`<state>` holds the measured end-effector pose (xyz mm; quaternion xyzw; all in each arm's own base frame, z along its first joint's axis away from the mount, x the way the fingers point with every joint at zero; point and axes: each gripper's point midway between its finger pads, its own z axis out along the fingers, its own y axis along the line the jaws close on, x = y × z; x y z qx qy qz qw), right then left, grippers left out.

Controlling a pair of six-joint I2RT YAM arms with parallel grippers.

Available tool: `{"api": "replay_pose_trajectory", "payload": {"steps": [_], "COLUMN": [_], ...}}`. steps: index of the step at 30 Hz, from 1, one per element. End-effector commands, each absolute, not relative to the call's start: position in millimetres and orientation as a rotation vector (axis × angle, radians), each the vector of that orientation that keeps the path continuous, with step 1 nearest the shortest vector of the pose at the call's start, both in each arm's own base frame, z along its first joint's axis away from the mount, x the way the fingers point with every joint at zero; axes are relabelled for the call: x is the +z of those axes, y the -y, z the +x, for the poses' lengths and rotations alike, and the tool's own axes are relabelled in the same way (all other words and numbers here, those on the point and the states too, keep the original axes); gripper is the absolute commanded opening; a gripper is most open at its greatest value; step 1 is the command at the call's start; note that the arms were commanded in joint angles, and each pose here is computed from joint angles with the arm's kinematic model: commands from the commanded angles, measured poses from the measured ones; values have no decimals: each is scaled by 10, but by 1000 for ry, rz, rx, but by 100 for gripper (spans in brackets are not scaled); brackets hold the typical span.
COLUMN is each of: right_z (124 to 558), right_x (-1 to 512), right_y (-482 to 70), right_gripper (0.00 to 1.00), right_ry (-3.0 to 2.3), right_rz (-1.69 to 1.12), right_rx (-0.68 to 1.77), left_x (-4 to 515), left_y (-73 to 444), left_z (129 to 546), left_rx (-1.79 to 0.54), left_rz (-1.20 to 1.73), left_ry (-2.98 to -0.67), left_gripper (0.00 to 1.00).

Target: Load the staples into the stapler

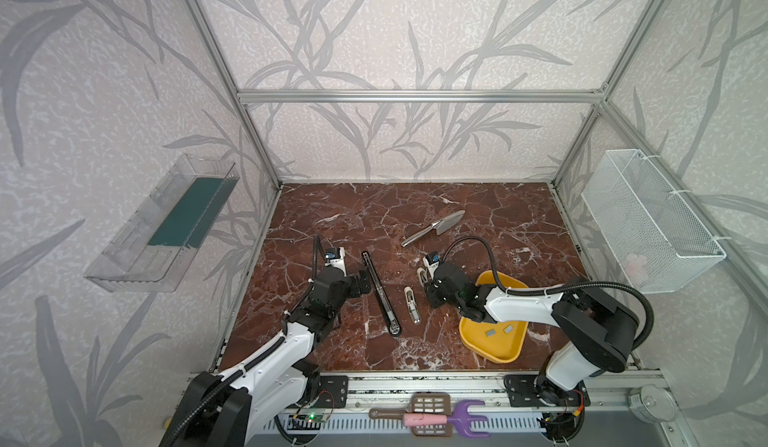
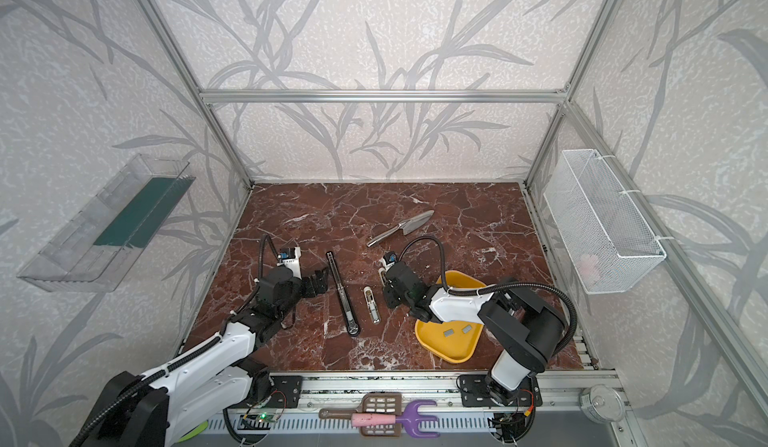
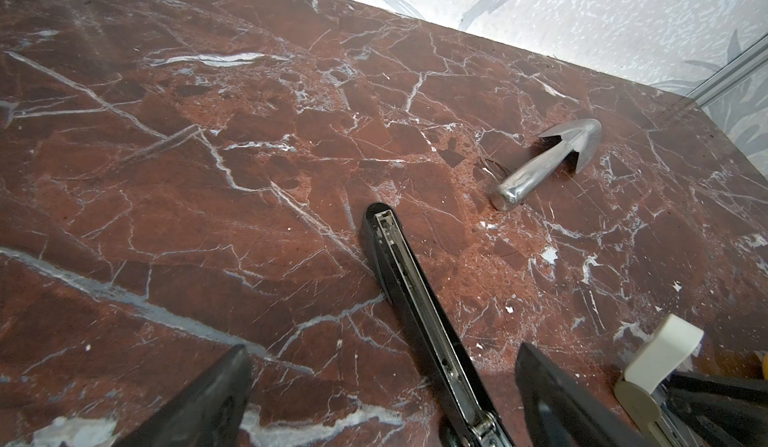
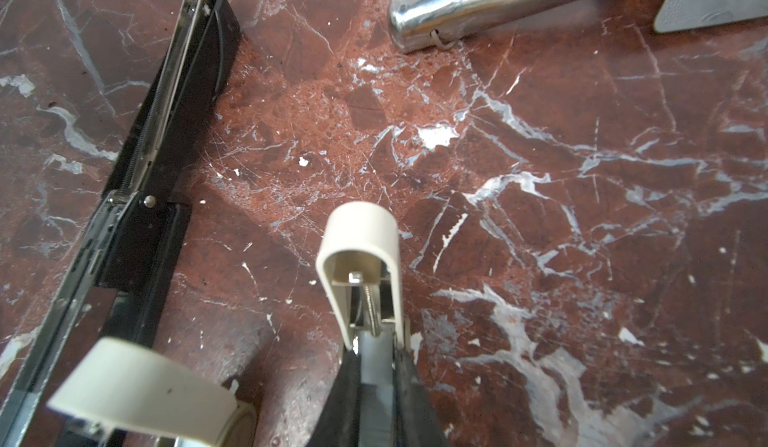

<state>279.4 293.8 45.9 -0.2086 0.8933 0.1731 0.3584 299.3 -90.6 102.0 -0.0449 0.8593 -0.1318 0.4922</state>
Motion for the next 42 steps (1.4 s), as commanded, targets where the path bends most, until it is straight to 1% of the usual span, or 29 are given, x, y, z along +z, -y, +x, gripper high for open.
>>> {"api": "replay_pose_trajectory", "payload": {"steps": [1, 11, 26, 30, 37, 42], "right_z": [2831, 2766, 2668, 2636, 2576, 2529], "right_x": [492, 514, 379, 347, 293, 362], "right_y": [-2984, -2968, -2821, -2783, -2826, -2826], "right_gripper": [17, 16, 16, 16, 16, 19], "right_ry": [-2298, -2305, -2328, -2346, -2358, -2344], "right_rz": [-519, -499, -462, -404, -412, -426], "right_rx": [449, 432, 338, 347, 350, 327], "left_x": [1039, 1040, 1049, 1040, 1048, 1047], "left_y": [906, 908, 912, 908, 913, 914], "left_z": [2998, 2999, 2996, 2994, 2995, 2994], "left_rx": [-318, -319, -323, -321, -324, -325], "left_rz": [-104, -104, -102, -103, -101, -101], "left_ry": [-2075, -2074, -2071, -2073, -2071, -2072], "left_gripper": [99, 99, 99, 99, 99, 99]}}
